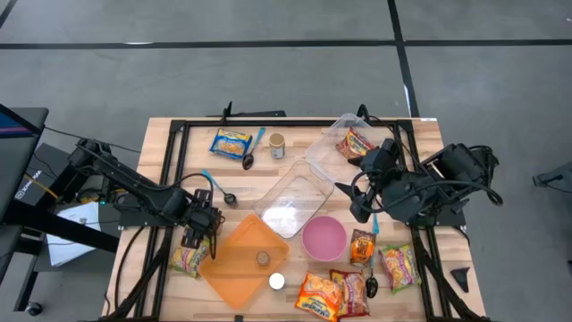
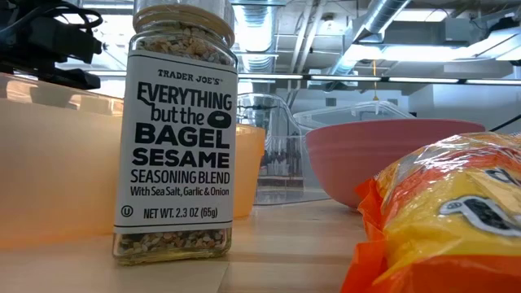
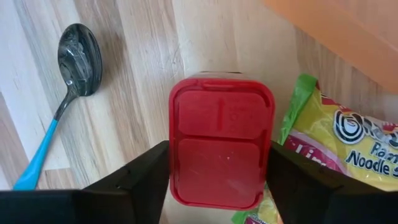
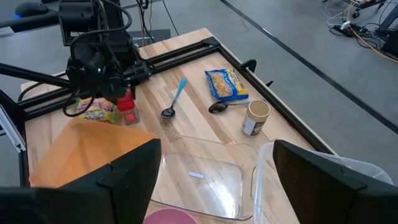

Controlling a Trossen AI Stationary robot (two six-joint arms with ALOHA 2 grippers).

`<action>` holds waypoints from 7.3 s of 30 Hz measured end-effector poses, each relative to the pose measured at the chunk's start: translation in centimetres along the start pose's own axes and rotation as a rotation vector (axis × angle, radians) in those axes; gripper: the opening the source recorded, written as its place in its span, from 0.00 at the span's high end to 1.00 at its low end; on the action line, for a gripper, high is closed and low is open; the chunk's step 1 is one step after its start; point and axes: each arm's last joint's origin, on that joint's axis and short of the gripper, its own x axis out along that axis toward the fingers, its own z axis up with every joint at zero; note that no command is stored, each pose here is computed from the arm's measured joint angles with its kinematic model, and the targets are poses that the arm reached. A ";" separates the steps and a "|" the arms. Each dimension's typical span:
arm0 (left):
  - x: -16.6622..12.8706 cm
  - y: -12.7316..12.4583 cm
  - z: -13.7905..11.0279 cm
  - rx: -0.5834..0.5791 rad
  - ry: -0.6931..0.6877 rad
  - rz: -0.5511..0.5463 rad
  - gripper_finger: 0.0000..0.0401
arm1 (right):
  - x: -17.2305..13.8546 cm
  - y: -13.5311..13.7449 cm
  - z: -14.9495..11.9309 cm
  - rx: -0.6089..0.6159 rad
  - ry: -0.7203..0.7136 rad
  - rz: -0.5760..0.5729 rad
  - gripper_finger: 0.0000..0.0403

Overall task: Pick & Place Food Item
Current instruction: Put the red seasoning can into the orange bin, then put the green noodle pack into the transparent container

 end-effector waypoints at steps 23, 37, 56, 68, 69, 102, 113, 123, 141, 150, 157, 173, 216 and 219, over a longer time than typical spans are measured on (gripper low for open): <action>-0.5 0.3 -0.1 -0.079 -0.029 0.071 0.48 | 0.0 0.0 0.0 -0.004 0.000 0.000 0.24; -5.9 3.2 2.4 -0.339 -0.168 0.104 0.48 | 0.0 0.0 0.0 0.000 0.000 0.000 0.24; -9.5 3.3 3.1 -0.967 -0.155 -0.149 0.48 | 0.0 0.0 0.0 -0.020 0.001 0.000 0.24; -9.8 0.1 5.6 -1.097 -0.265 -0.388 0.48 | 0.0 0.0 0.0 -0.103 0.001 0.000 0.24; -9.7 -0.1 6.1 -1.093 -0.280 -0.406 0.48 | 0.0 0.0 0.0 -0.112 0.001 0.000 0.24; -2.7 -0.1 11.5 -1.173 -0.194 -0.227 0.48 | -1.4 -1.6 0.4 -0.307 -0.021 0.025 0.24; -2.6 0.3 11.1 -1.092 -0.187 -0.150 0.48 | -1.9 -2.4 0.5 -0.301 -0.035 0.030 0.24; -2.0 0.2 11.2 -1.061 -0.175 -0.126 0.48 | -1.9 -2.4 0.5 -0.301 -0.035 0.029 0.24; 0.4 -0.6 11.8 -1.023 -0.106 -0.057 0.47 | -1.9 -2.4 0.5 -0.301 -0.035 0.029 0.24; 0.4 -0.5 11.8 -1.023 -0.116 -0.037 0.47 | -1.9 -2.4 0.5 -0.301 -0.035 0.029 0.24; 0.4 -0.5 11.7 -1.022 -0.111 -0.032 0.45 | -1.9 -2.4 0.5 -0.301 -0.035 0.029 0.24; 0.2 -0.5 11.8 -1.025 -0.125 -0.040 0.34 | -1.9 -2.3 0.5 -0.299 -0.034 0.030 0.24; -15.0 3.8 2.5 -0.608 -0.769 -0.185 0.39 | -1.9 -2.4 0.5 -0.195 -0.036 0.026 0.24; -15.0 3.9 2.5 -0.554 -0.772 -0.164 0.39 | -1.9 -2.4 0.5 -0.160 -0.037 0.025 0.24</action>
